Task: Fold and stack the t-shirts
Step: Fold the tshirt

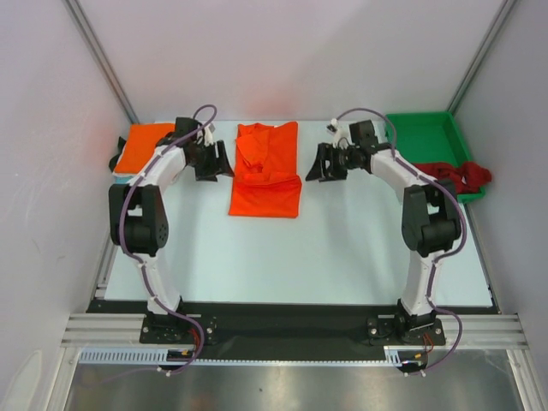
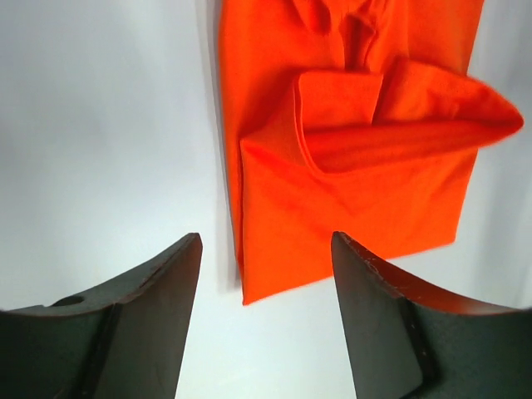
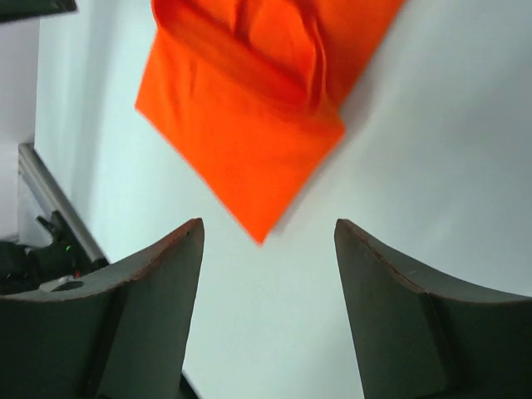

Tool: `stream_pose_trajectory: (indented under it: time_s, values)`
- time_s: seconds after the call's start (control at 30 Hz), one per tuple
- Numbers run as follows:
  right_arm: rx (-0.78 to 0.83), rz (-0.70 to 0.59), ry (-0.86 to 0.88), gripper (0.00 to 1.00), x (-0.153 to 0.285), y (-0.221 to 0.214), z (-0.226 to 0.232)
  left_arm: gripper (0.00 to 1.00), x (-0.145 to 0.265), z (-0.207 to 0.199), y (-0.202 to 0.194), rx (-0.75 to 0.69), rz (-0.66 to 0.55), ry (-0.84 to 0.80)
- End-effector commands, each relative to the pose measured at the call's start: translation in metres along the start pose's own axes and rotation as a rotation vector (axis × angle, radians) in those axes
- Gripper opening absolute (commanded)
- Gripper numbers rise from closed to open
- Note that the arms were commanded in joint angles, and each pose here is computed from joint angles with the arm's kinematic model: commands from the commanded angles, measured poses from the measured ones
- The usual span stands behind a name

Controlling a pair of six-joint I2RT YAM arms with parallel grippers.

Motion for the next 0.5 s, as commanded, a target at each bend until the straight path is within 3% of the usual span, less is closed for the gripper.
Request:
stream_pose_trajectory:
  time_s: [0.0, 0.07, 0.2, 0.47]
  values:
    - [-0.113, 0.126, 0.031, 0.69, 0.012, -0.055, -0.004, 0.69, 0.015, -0.015, -0.031, 0.011, 0.051, -0.108]
    - [-0.177, 0.182, 0.034, 0.69, 0.005, -0.083, -0.012, 0.7, 0.008, -0.017, -0.048, 0.04, 0.092, -0.138]
    - [-0.209, 0.234, 0.079, 0.68, -0.016, -0.098, -0.007, 0.72, -0.005, -0.019, -0.075, 0.084, 0.161, -0.187]
    - [-0.281, 0.267, 0.067, 0.65, -0.051, -0.102, -0.015, 0.7, -0.023, -0.013, -0.085, 0.11, 0.203, -0.183]
Point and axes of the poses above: each gripper's point midway between its finger pads, its own x axis back along the fingers, its own z axis along the line the jaws close on, y = z × x, the point moved 4 cm from there along x, back along the fingers, and after that the axes turned 15 degrees about -x, right-handed, at the moved point
